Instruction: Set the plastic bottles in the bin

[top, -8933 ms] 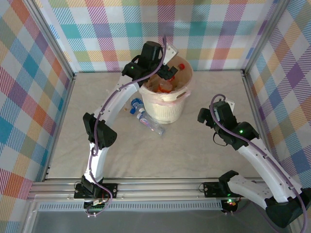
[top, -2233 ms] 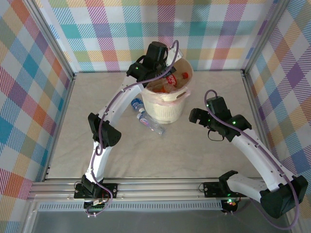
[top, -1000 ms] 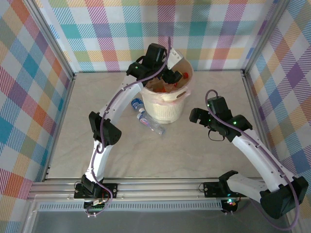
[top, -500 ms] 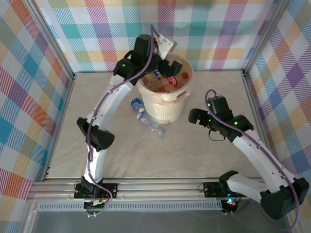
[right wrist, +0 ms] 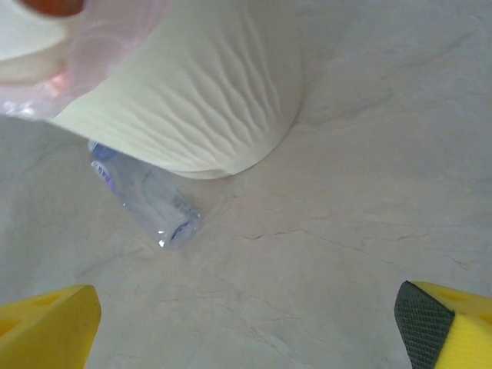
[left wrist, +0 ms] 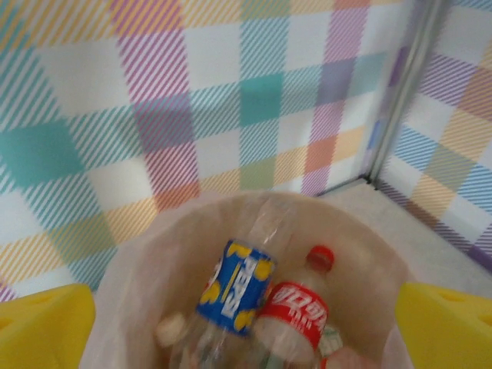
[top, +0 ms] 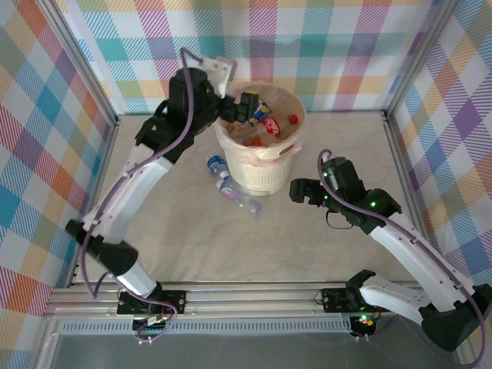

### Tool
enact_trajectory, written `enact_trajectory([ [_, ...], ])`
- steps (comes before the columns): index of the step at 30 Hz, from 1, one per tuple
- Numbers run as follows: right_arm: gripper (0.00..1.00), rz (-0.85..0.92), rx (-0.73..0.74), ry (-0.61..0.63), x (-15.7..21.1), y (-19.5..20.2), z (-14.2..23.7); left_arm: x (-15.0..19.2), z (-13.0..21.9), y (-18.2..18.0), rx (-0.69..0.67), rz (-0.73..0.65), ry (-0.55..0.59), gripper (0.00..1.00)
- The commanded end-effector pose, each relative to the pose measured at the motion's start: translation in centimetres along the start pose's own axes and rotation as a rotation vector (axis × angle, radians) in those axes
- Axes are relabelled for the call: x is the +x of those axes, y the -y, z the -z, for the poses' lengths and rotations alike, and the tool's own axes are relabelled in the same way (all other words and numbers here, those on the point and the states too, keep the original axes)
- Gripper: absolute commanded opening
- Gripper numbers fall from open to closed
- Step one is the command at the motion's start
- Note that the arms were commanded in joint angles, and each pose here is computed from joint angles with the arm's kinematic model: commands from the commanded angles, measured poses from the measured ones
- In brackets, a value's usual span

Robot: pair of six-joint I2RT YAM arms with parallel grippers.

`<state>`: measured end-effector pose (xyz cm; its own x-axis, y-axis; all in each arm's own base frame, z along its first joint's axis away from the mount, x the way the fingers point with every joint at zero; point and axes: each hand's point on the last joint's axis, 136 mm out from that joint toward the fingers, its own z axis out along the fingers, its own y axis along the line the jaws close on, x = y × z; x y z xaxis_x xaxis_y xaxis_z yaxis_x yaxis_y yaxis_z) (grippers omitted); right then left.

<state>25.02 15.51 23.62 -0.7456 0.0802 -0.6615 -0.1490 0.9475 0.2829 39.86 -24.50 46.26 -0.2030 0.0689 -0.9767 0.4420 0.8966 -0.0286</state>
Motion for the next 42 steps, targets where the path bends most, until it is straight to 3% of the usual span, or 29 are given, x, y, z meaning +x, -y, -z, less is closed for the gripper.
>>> enact_trajectory([
  [1, 0.98, 0.099, 0.013, 0.01, 0.6, -1.1, -0.6, -2.0, 4.5, -3.6, -0.155, 0.158, 0.163, 1.0],
  [10, 0.93, 0.316, -0.058, -0.084, 3.9, -6.2, -3.2, 9.1, 11.1, -10.9, -0.541, 0.453, 0.081, 1.0],
  [16, 0.91, 0.434, -0.056, -0.164, 6.3, -8.4, -5.7, 17.1, 16.2, -14.4, -0.789, 0.56, 0.033, 1.0],
  [24, 0.92, 0.567, -0.041, -0.228, 8.3, -11.3, -9.2, 24.6, 20.0, -15.8, -0.9, 0.636, -0.007, 1.0],
  [30, 0.92, 0.639, -0.03, -0.239, 8.7, -12.9, -11.5, 27.2, 20.9, -16.1, -0.906, 0.688, 0.024, 1.0],
  [42, 0.91, 0.795, 0.064, -0.267, 8.9, -14.3, -16.7, 28.2, 21.8, -16.9, -0.961, 0.683, 0.073, 1.0],
])
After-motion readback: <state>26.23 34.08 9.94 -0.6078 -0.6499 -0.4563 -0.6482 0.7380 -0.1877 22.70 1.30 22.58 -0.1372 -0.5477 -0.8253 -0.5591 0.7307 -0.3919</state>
